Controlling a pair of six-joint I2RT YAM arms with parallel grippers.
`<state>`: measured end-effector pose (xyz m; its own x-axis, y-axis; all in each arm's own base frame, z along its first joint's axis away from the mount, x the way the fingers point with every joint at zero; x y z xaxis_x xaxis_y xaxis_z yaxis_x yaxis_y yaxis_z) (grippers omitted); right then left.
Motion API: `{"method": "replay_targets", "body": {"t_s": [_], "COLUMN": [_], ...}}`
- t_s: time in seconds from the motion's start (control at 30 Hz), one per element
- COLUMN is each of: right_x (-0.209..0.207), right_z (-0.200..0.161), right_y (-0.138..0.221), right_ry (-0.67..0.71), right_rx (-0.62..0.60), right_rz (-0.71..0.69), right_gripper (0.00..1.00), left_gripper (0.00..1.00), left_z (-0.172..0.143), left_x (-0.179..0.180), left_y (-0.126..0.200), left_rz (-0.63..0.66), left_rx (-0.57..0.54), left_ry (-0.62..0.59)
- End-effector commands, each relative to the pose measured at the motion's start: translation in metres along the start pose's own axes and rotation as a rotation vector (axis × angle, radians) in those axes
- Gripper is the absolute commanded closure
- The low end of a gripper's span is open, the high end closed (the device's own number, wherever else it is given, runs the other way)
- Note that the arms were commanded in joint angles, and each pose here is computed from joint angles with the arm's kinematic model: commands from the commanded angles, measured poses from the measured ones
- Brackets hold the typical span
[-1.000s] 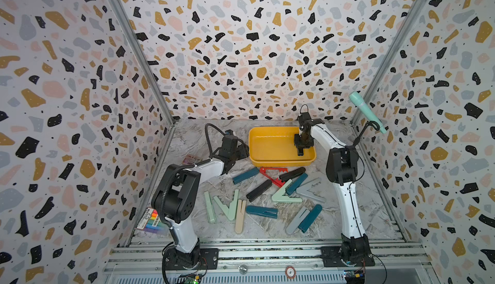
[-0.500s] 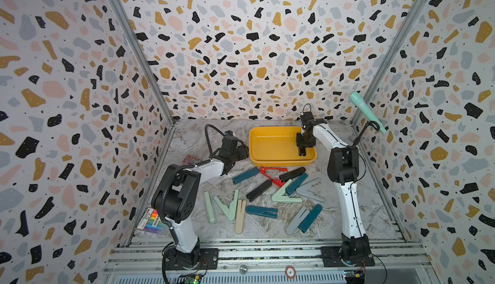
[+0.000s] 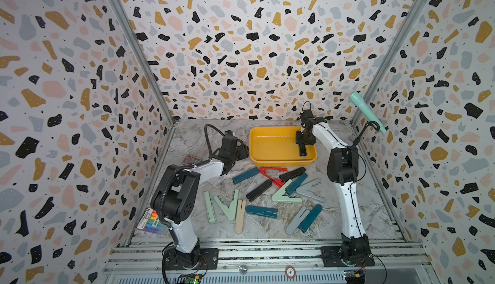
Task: Put the pruning pliers into the storage box
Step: Place the pruning pliers in the storage box.
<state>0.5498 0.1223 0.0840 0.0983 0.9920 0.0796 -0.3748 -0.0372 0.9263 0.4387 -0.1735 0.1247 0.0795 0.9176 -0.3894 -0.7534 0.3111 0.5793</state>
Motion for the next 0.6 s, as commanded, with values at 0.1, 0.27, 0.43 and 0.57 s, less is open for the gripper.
{"method": "replay_targets", "body": {"t_s": [0.1,0.27,0.43,0.57], "right_x": [0.011,0.016,0.016,0.012], "right_z": [0.031,0.036,0.026,-0.001], "right_y": [0.075,0.105,0.138,0.156], "right_ry": [0.023,0.091,0.145,0.179], "right_rx": [-0.154,-0.222,-0.306,-0.343], "right_rz": [0.02,-0.013,0.002,0.064], "right_gripper": [0.43,0.42,0.38,0.38], "left_gripper": [0.33,0.32,0.21,0.1], "left_z": [0.012,0.013,0.023,0.026], "left_x": [-0.001,0.002,0.002,-0.002], "left_y": [0.009,0.017,0.031,0.045], "left_rz": [-0.002,0.021,0.045,0.06], "left_rx": [-0.051,-0.071,-0.147,-0.19], "left_ry": [0.001,-0.005,-0.016,-0.041]}}
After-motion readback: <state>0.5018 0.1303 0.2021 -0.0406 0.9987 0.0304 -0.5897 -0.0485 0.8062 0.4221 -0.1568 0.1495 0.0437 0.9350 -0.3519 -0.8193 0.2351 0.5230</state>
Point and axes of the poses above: each gripper's point midway between its finger pads, its own y axis back along the fingers, its own x axis along the line the jaws close on, z = x × y, the point moved 3 cm from there along y, back along the fingers, and after that the axes turned 4 degrees about -y, right-handed, at the moved point
